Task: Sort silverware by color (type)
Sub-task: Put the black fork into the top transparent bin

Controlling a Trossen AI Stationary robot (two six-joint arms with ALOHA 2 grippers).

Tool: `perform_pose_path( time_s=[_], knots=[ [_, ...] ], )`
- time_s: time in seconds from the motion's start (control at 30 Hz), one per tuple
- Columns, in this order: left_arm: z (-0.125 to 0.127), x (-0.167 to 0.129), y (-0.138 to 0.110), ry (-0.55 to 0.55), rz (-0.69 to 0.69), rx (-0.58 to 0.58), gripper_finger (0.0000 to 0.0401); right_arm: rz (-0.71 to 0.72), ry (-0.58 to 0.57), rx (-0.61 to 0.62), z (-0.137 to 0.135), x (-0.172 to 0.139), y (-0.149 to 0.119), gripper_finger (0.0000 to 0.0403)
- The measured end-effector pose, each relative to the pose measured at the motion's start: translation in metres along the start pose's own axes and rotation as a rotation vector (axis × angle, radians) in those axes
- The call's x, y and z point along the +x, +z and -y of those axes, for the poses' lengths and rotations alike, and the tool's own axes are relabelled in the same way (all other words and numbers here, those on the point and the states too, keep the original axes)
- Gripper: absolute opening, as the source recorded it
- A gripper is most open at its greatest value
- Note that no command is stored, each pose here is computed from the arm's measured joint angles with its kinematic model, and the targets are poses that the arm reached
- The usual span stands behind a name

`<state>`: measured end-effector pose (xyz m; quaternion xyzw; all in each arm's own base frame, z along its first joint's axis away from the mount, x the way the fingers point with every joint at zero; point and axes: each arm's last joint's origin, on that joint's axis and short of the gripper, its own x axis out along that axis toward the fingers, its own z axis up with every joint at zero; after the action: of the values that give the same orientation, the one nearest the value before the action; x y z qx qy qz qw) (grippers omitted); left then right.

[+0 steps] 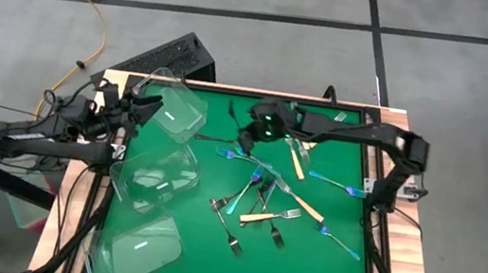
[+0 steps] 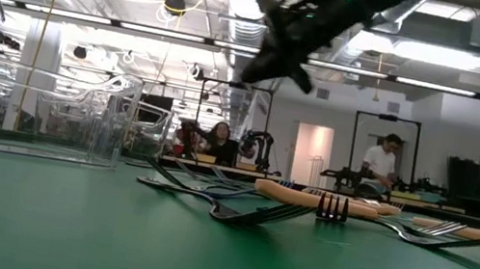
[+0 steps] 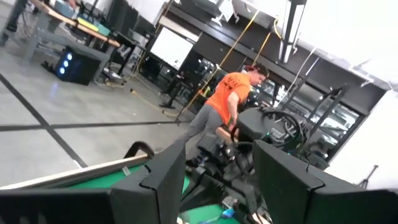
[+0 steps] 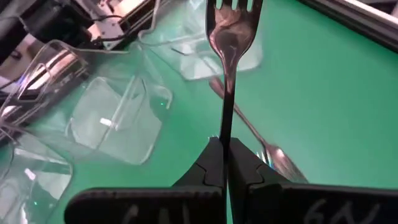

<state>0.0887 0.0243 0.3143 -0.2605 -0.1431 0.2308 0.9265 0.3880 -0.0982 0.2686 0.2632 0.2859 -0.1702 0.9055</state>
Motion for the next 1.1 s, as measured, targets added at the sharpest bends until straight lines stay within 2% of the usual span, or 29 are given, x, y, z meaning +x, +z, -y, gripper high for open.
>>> perform_pose_path(
  time_s=[0.27,0.47,0.6,0.83,1.1],
  knots=[
    [-0.001,-0.004,0.003,0.009,0.028,0.012,0.0172,0.043,0.129,-0.079,-0.014,0.049,0.047,0.0013],
    [-0.001,-0.004,0.003,0.019,0.033,0.018,0.0172,0.080,0.242,-0.086,-0.019,0.071,0.079,0.0013],
    [-0.001,-0.004,0.003,0.019,0.035,0.028,0.0172,0.132,0.275,-0.094,-0.018,0.084,0.097,0.0014],
    [-0.001,-0.004,0.004,0.020,0.039,0.030,0.0172,0.172,0.263,-0.081,0.001,0.121,0.109,0.0014],
    [-0.001,-0.004,0.004,0.026,0.043,0.045,0.0172,0.183,0.252,0.002,0.025,0.152,0.102,0.0014]
  ],
)
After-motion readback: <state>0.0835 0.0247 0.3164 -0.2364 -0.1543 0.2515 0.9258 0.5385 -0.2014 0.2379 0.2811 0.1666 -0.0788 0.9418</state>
